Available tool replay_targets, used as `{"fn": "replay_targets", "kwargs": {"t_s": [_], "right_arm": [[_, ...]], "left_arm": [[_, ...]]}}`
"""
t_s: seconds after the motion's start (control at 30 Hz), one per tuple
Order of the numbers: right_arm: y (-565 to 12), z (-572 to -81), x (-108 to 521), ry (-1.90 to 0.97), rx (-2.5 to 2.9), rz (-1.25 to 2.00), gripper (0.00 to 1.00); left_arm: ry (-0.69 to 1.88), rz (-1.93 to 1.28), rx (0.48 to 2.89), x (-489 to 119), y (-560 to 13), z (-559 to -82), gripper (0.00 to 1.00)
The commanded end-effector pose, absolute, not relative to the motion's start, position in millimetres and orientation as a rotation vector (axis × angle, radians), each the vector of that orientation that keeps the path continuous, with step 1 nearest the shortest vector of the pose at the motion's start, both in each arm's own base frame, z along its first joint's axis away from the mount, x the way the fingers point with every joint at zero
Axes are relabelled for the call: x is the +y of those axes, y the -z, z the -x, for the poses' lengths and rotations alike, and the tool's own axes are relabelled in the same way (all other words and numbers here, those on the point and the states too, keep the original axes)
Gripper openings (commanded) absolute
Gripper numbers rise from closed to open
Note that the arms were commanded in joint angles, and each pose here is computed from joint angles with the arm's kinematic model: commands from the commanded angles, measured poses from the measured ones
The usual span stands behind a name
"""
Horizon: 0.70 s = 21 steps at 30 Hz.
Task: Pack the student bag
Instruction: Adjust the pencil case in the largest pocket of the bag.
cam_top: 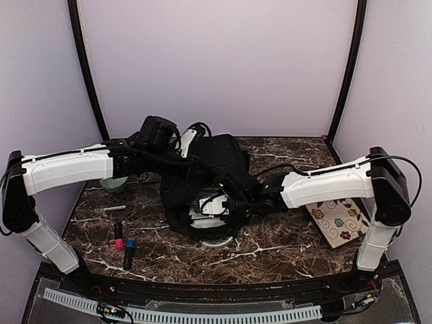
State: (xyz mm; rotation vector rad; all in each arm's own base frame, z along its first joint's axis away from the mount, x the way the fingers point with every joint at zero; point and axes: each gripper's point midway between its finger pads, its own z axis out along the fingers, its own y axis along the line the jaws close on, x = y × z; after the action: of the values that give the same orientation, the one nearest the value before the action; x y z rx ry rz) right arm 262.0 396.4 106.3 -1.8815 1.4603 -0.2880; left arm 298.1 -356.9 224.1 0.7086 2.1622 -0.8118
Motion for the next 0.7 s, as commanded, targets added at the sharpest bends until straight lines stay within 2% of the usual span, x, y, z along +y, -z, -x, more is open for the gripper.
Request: {"fn": "replay_targets", "kwargs": {"t_s": [0.0,0.13,0.33,0.53,0.63,0.67], "right_arm": [[-99.6,-211.3,431.0,-0.237,1.594,1.860,1.00],[-75.2,-217.3,435.7,-0.203,1.651,1.905,1.00],[-98.3,-211.7,441.0,-0.244,1.610,1.891,1.00],[-77.4,-269.7,413.8,0.220,1.624,1.760,0.90],[-69.6,-293.1,410.6,0.315,1.647,1.684,0.80],[-68.7,-302.3,412.1,0.325,1.656,1.652,0.79]], "left_arm": [[0.859,-0.676,2.070,-354.1,-258.3,-300.8,0.00],[0.863,-0.677,2.068,-354.6,-260.6,-301.2,0.00],[0.843,-0.672,2.057,-349.1,-266.9,-300.6,0.00],[0.853,-0.667,2.056,-348.4,-265.4,-300.7,0.00],[0.876,-0.671,2.055,-351.8,-265.3,-300.2,0.00],[0.885,-0.674,2.056,-353.6,-265.2,-299.5,0.00]]}}
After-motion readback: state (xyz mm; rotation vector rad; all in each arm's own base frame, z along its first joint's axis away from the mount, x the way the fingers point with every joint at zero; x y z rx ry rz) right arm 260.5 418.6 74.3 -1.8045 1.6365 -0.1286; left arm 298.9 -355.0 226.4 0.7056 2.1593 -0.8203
